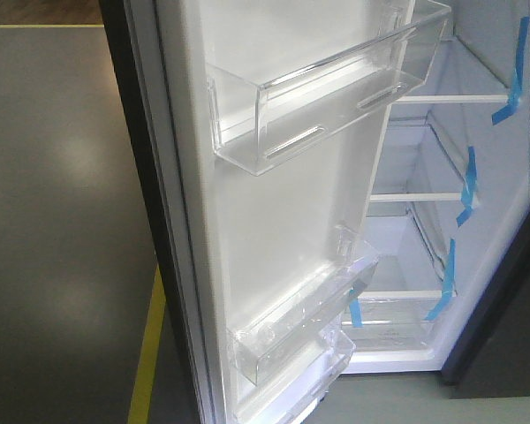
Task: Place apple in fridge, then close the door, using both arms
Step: 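Raise the right gripper and lower the apple into the upper door bin, then open the right gripper and withdraw it from the apple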
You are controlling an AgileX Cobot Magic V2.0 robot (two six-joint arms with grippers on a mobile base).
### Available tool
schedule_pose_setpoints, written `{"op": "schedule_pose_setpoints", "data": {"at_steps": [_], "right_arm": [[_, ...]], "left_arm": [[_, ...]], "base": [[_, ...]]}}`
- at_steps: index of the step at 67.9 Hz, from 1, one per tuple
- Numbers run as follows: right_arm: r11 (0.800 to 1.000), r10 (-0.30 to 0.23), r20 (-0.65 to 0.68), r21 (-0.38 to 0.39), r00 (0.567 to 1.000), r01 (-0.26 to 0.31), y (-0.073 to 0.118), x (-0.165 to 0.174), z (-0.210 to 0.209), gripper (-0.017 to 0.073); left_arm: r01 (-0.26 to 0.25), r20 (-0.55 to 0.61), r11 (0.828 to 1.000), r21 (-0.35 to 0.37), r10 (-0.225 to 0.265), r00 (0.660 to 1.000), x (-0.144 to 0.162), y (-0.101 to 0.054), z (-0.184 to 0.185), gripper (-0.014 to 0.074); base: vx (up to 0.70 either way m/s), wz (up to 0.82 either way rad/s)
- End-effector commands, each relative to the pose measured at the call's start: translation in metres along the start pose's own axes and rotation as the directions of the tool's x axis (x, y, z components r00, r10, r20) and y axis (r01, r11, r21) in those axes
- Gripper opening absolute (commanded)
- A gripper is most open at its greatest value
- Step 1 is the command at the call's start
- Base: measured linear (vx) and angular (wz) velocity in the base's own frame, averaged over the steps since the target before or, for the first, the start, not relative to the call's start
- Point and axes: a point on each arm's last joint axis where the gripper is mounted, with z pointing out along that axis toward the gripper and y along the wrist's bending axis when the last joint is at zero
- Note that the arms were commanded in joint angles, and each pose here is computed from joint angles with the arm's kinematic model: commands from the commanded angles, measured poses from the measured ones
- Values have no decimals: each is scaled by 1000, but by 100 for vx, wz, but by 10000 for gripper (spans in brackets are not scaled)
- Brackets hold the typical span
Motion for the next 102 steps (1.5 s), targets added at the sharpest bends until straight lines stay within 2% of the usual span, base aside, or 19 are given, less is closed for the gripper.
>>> {"op": "schedule_pose_setpoints", "data": {"at_steps": [1, 9, 15, 36, 54, 63, 77, 83, 89, 102], "right_arm": [[998, 28, 133, -66, 991, -19, -16, -15, -3, 244], [983, 81, 158, -176, 984, -52, -24, -17, 15, 246], [972, 87, 160, -230, 983, -48, -26, -17, 30, 245], [973, 60, 61, -225, 996, -45, -31, -3, 77, 245], [968, 32, -63, -248, 997, -46, -30, 11, 95, 258], [967, 29, -71, -250, 997, -46, -30, 12, 95, 338], [966, 45, -76, -250, 996, -63, -29, 12, 93, 558], [966, 44, -72, -250, 996, -61, -29, 11, 91, 625], [967, 41, -51, -250, 998, -53, -27, 8, 83, 657], [966, 27, -26, -255, 999, -33, -24, 2, 51, 643]], "left_arm": [[12, 62, 1000, 13, -13, 998, 2, -1, -1, -6], [12, 62, 1000, 13, -13, 998, 2, -1, -1, -6], [12, 62, 1000, 13, -13, 998, 2, -1, -1, -6], [12, 62, 1000, 13, -13, 998, 2, -1, -1, -6], [12, 62, 1000, 13, -13, 998, 2, -1, -1, -6], [12, 62, 1000, 13, -13, 998, 2, -1, -1, -6], [12, 62, 1000, 13, -13, 998, 2, -1, -1, -6], [12, 62, 1000, 13, -13, 998, 2, -1, -1, -6], [12, 62, 1000, 13, -13, 998, 2, -1, -1, -6], [12, 62, 1000, 13, -13, 998, 2, -1, -1, -6]], "base": [[0, 0], [0, 0], [0, 0], [0, 0], [0, 0], [0, 0], [0, 0], [0, 0], [0, 0], [0, 0]]}}
